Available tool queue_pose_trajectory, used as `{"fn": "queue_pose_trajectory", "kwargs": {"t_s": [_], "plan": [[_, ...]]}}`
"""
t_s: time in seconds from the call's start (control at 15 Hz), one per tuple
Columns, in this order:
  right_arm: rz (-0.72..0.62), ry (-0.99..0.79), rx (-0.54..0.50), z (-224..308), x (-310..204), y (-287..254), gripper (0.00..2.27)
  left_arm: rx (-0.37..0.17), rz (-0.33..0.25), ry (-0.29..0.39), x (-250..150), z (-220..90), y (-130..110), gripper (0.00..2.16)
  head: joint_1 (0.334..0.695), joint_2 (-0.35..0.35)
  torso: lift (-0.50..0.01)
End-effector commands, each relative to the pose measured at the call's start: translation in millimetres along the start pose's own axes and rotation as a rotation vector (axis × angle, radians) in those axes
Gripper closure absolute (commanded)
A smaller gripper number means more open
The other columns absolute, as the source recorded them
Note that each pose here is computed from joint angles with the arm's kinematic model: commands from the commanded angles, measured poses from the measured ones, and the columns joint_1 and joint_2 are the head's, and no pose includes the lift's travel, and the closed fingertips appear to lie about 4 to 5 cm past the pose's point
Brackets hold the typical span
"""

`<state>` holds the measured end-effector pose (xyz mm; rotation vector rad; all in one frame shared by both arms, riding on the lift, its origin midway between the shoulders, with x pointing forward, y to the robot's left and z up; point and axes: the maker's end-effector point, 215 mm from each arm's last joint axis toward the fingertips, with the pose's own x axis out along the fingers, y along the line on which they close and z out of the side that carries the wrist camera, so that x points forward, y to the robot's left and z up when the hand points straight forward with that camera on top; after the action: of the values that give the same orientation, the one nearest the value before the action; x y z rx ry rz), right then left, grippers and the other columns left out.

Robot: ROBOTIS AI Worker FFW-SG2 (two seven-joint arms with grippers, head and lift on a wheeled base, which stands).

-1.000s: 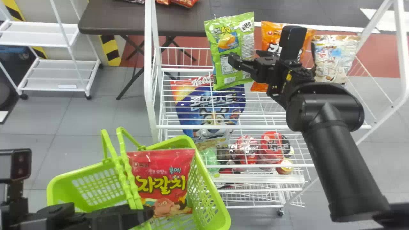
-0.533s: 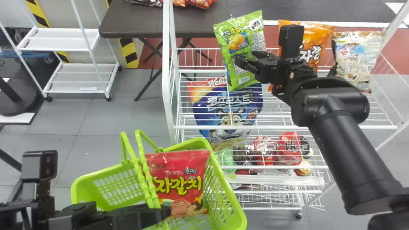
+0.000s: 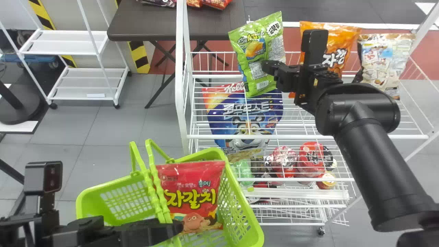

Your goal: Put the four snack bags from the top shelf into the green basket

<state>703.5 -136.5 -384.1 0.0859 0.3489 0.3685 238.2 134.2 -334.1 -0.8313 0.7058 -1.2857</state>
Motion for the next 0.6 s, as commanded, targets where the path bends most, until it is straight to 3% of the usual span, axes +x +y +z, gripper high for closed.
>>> {"fn": "queue_pose_trajectory", "kwargs": {"t_s": [0.0,0.53], "plan": [[0.0,-0.02,0.018,6.5,-8.4,-0.4,2.25,-0.002,-0.008,-0.002,-1.8,0.1,-1.3,2.15,0.695,-0.003,-0.003],[0.175,-0.033,0.115,43.7,-59.5,67.0,2.25,0.013,0.011,-0.023,-11.4,8.2,0.6,2.15,0.695,0.026,-0.003]]}}
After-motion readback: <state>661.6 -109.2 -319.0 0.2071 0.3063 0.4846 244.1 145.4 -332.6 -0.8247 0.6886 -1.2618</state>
